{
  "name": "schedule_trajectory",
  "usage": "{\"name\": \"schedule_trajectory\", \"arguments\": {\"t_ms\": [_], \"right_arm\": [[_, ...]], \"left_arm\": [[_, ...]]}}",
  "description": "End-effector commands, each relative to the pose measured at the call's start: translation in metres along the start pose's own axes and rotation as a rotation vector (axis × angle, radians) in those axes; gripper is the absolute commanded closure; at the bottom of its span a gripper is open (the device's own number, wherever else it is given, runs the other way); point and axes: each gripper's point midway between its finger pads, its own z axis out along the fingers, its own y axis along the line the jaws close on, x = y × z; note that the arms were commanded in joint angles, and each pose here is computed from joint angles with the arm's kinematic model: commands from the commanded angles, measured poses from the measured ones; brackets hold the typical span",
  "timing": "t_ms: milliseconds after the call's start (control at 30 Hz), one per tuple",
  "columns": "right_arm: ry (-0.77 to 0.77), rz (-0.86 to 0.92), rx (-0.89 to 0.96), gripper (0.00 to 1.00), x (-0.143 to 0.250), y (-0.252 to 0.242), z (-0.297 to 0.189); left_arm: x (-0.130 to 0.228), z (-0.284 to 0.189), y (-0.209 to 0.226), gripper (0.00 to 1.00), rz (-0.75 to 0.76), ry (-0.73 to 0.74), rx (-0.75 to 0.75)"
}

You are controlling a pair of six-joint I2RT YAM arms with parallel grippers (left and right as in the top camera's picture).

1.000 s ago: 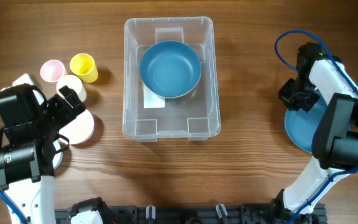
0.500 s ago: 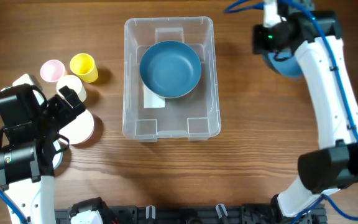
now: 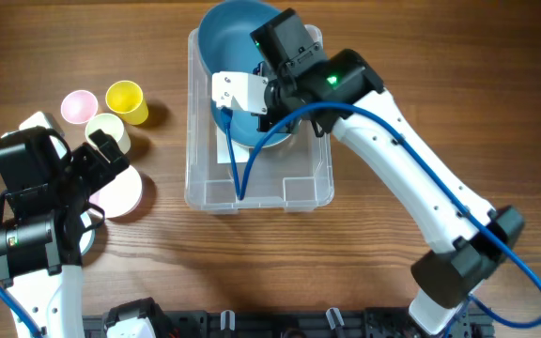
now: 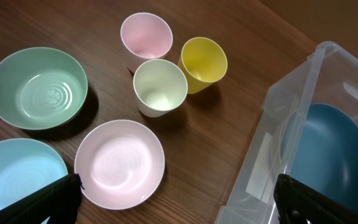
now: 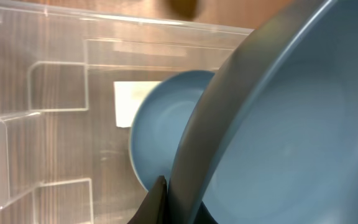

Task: Pack container
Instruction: 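Stack the second dark blue bowl into the bin and withdraw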

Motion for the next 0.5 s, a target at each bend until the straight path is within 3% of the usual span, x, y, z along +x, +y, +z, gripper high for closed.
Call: {"name": "schedule_trajectory", "arguments": {"t_ms": [0, 133, 367, 400, 433, 467], "right_arm": [[-0.029, -0.025, -0.129, 0.95, -0.003, 0.017, 0.041], [0.064, -0.005, -0.196, 0.96, 0.021, 0.026, 0.088], [0.161, 0.026, -0.151, 0.96, 0.045, 0.014, 0.097], [0.163, 0.027, -0.155, 0.90, 0.046, 0.015, 0.097], [0.164, 0.027, -0.156, 0.73, 0.046, 0.016, 0.097], [0.164, 0.027, -0.156, 0.70, 0.046, 0.016, 0.097]], "left_arm": [[-0.007, -0.006, -0.001, 0.00, -0.013, -0.024, 0.004], [-0.007, -0.006, -0.001, 0.00, -0.013, -0.024, 0.003], [-0.007, -0.006, -0.001, 0.00, -0.013, -0.024, 0.003], [-0.007, -0.006, -0.001, 0.00, -0.013, -0.024, 0.003], [-0.007, -0.006, -0.001, 0.00, -0.013, -0.024, 0.003], [-0.007, -0.006, -0.001, 0.00, -0.013, -0.024, 0.003]]}}
